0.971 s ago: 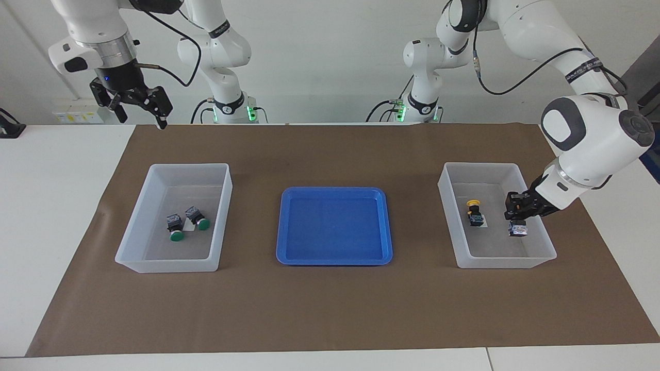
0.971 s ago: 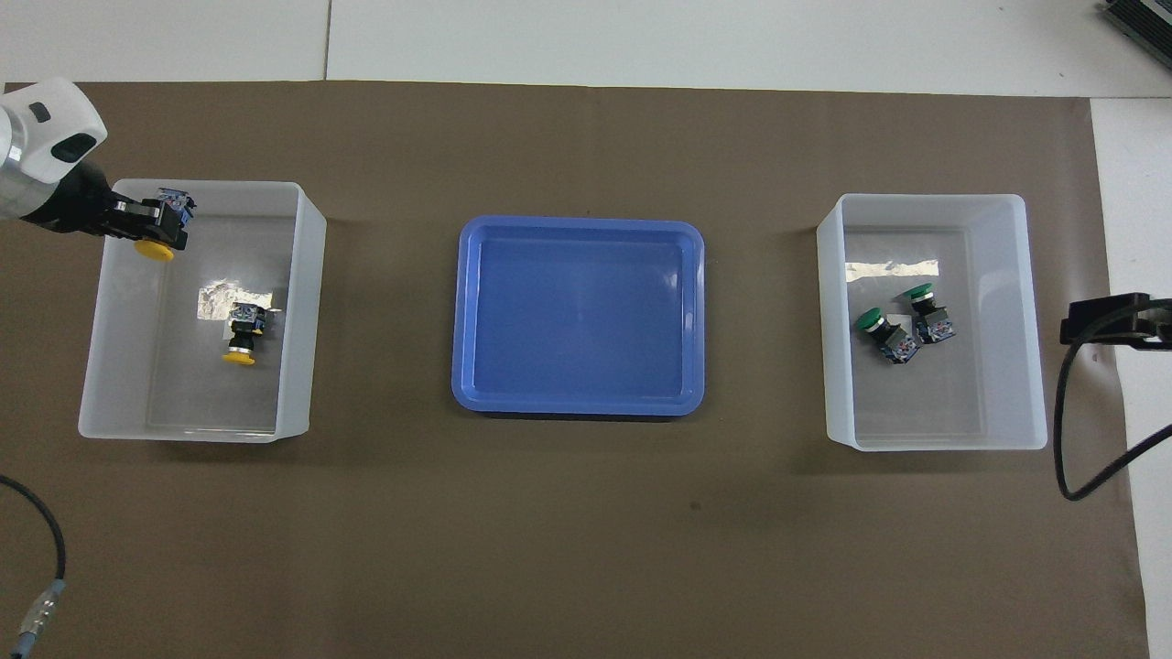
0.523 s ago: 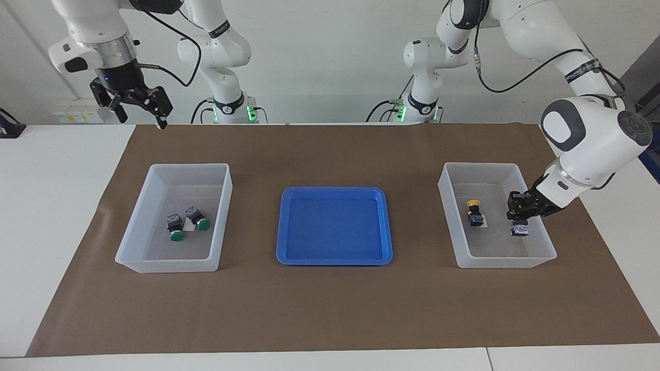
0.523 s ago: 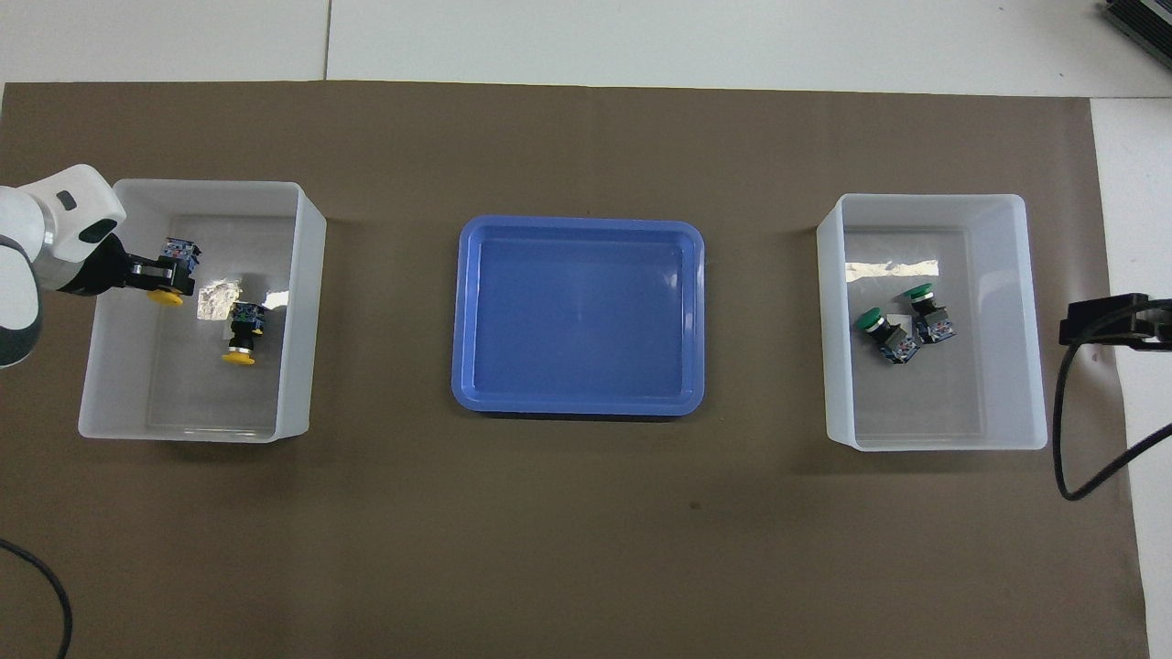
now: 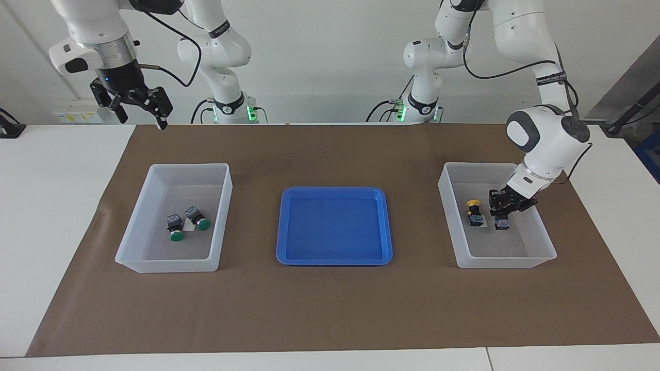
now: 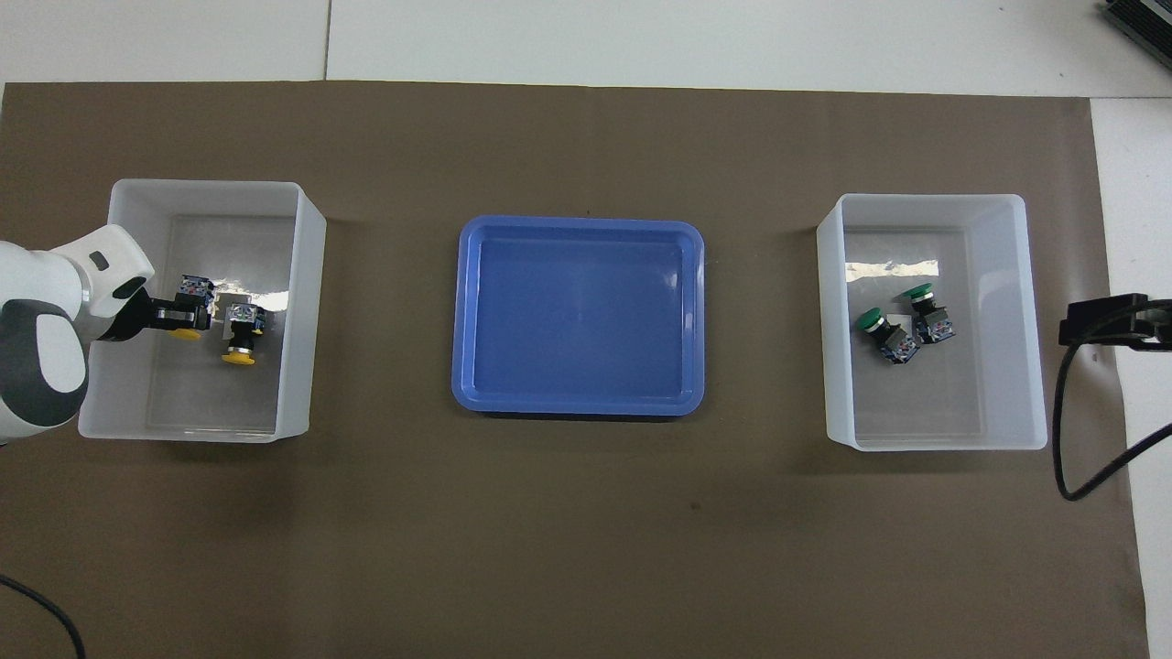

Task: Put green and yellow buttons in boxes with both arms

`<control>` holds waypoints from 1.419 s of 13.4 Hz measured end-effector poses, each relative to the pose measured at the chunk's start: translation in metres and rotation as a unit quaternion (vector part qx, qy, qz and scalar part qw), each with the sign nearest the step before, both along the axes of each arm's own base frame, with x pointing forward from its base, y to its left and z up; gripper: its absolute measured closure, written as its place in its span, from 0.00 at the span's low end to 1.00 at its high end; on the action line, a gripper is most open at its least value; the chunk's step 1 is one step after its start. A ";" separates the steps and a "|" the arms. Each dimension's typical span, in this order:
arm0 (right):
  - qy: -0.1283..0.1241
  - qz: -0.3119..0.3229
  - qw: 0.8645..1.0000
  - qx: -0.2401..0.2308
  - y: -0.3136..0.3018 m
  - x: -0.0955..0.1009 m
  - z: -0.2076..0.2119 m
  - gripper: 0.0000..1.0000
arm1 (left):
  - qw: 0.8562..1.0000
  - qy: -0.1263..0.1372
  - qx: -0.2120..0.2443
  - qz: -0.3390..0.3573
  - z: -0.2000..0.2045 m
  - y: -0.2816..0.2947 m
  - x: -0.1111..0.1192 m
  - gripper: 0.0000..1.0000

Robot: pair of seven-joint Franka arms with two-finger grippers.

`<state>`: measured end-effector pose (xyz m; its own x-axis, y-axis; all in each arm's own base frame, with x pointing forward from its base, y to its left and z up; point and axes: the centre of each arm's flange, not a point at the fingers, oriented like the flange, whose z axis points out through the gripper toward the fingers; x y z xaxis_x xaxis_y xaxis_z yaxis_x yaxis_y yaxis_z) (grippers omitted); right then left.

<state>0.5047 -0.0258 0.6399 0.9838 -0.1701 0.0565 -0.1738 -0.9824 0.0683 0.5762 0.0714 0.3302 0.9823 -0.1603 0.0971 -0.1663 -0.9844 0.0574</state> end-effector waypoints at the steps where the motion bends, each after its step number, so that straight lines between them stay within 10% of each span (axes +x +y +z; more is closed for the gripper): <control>1: 0.000 0.000 1.000 0.000 0.000 0.000 0.000 0.00 | 1.000 -0.004 0.002 0.001 -0.006 0.000 -0.003 0.67; 4: 0.000 0.000 1.000 0.000 0.000 0.000 0.000 0.00 | 1.000 -0.005 0.004 0.001 -0.014 0.000 -0.008 0.64; 10: -0.002 0.002 1.000 0.000 -0.001 0.000 0.008 0.00 | 1.000 -0.013 0.003 -0.004 -0.001 -0.004 -0.002 0.25; 19: 0.014 -0.004 1.000 0.000 -0.006 0.015 0.012 0.00 | 0.998 0.057 0.001 -0.008 0.185 -0.015 0.035 0.21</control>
